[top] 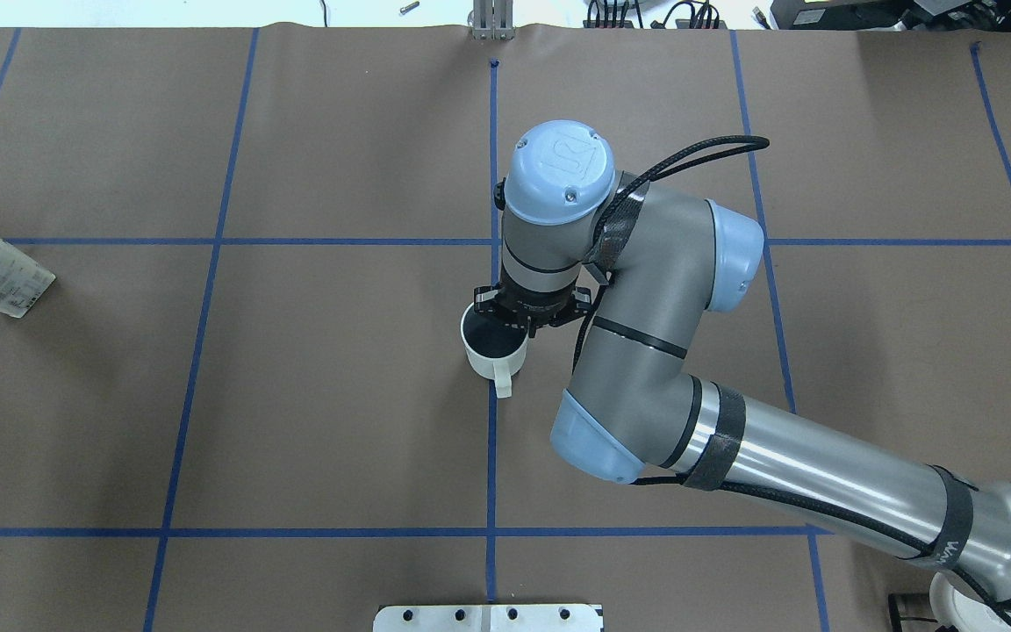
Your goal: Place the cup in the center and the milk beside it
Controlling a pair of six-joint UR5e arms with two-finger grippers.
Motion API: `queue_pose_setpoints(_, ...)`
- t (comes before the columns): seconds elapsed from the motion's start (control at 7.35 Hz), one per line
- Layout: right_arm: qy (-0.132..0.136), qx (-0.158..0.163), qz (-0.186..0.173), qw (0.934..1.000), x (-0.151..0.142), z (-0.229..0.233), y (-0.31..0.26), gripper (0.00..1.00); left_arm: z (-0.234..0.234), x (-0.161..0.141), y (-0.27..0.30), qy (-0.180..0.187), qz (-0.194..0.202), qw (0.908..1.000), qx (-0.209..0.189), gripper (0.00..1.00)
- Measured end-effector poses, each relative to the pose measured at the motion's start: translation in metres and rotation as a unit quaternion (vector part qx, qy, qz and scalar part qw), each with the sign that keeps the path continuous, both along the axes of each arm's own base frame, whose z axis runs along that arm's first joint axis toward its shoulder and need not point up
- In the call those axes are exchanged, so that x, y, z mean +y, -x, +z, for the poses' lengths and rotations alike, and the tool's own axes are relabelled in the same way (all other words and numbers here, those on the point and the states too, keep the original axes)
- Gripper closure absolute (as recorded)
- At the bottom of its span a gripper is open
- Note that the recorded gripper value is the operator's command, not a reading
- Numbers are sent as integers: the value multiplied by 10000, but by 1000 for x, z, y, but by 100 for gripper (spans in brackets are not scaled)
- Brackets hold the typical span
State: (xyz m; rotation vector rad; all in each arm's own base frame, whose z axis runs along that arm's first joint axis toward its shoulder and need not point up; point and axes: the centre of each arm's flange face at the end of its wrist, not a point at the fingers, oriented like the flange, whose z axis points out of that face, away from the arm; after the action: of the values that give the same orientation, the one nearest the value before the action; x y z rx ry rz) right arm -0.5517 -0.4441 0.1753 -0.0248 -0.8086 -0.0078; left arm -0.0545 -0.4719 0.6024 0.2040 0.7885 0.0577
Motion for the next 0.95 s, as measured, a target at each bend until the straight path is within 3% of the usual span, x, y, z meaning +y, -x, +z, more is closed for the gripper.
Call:
queue_pose_setpoints(0.14,-19,36,21,10000,1,2,2,0,0,0,0,1,2,10000,2,1)
queue_pose_setpoints(0.54,-398,14,348,9986,-13,-13,-18,0,-1,0,0,-12,2,10000,4,1)
queue_pose_setpoints(0.82,-601,-214,382,9972,-61,-24,-83,0,-11,-7,0,-151,4,9999,-1,1)
queue_pose_setpoints(0.95,-806,-203,316,9960,-95,-11,-128,0,-26,-20,0,-405,2,9992,-6,1)
